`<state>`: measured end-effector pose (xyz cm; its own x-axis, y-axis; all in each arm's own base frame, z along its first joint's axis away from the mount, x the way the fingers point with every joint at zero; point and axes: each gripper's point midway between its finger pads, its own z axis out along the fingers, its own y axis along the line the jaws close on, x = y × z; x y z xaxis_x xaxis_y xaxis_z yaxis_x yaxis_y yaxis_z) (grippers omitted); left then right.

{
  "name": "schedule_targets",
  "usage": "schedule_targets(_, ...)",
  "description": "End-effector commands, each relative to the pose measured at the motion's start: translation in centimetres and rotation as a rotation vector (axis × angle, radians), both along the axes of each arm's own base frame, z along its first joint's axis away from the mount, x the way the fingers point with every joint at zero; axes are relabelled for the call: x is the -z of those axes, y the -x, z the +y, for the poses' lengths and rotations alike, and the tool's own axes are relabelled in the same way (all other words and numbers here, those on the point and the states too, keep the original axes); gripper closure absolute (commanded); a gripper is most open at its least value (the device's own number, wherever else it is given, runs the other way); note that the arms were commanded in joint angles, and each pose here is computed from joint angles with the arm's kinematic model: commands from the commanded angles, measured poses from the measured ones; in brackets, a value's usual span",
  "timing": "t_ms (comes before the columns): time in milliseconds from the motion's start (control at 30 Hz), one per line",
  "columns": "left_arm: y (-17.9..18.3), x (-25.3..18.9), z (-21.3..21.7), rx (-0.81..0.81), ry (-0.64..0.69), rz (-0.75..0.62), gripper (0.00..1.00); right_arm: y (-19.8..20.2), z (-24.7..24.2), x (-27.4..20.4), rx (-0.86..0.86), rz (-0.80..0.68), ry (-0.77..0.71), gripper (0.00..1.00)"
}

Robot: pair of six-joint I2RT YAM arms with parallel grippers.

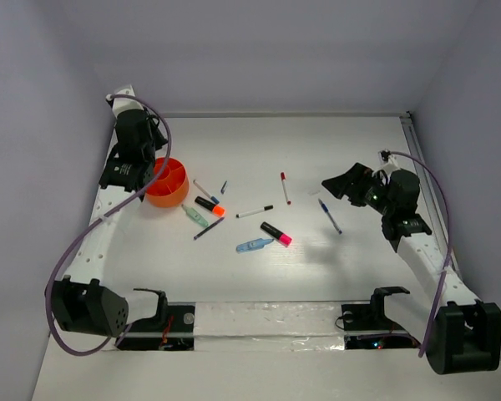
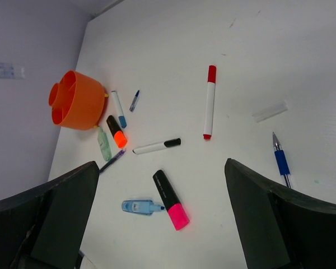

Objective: Sort the stationery into containers
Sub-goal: Pick up the stationery from the center of the board, then place the stationery in the storage box.

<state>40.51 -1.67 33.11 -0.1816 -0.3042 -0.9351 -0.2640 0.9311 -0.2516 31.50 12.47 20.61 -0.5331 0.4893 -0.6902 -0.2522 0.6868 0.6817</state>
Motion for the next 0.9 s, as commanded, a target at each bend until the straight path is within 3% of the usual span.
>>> schedule_targets(0,1.2,2.1,1.8,-0.052,0.01,0.046,1.0,0.1,1.1,-1.1,-0.048,-0.075,-0.018,0.0)
schedule_targets(233,1.2,4.9,4.2,-0.107,0.015,0.098,1.0,0.5,2.1,-0.3,-0.088,-0.065,-0.039,0.0)
schedule_targets(867,0.1,8.7,4.1,-0.092,-0.012,0.176,1.0,0.5,2.6,0.0,-0.095,-0.058,-0.038,0.0)
